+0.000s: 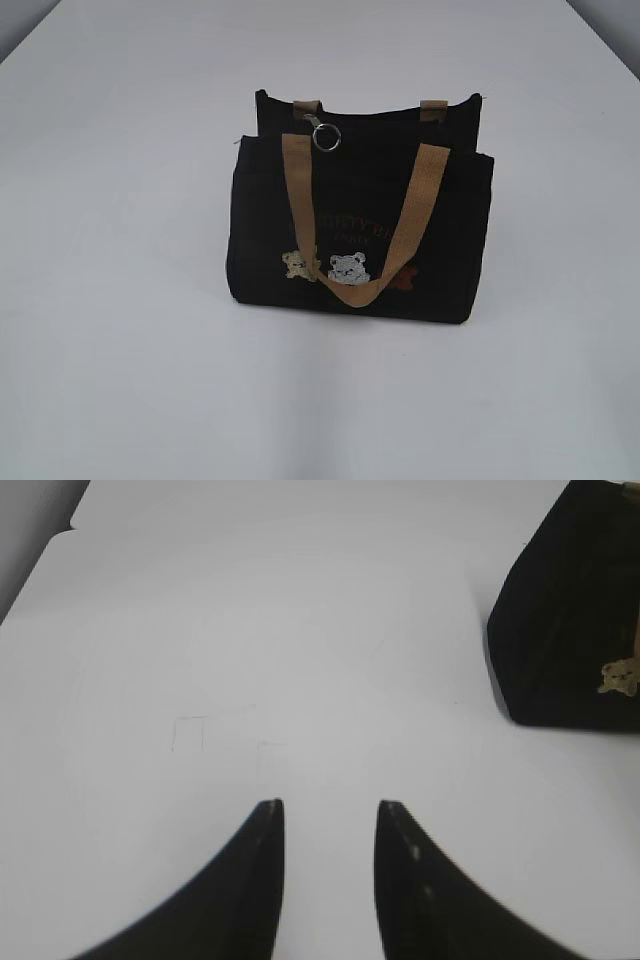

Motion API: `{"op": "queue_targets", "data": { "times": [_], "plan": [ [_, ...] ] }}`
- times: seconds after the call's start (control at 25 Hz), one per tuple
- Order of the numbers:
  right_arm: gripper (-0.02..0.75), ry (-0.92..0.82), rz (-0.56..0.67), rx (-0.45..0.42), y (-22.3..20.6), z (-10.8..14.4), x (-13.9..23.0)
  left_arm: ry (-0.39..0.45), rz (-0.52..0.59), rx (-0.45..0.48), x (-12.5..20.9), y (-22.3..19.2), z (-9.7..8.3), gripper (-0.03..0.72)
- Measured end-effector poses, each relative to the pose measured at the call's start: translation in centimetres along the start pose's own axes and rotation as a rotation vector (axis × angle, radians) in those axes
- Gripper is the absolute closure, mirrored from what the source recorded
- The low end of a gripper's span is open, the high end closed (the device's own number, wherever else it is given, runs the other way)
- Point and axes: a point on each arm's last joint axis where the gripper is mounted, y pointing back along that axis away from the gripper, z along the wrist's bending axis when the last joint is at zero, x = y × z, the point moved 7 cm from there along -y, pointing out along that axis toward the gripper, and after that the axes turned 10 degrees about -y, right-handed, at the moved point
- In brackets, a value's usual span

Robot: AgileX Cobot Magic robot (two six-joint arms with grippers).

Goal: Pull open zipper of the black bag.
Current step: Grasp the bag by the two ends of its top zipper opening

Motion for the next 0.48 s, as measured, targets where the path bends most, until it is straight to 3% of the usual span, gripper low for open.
{"op": "queue_targets", "data": {
  "times": [0.48],
  "plan": [
    [0.496,0.000,0.000,-0.001,0.00,0.01,0.00,0.000,0.000,0.000,0.00,0.00,0.00,0.453]
  ]
}}
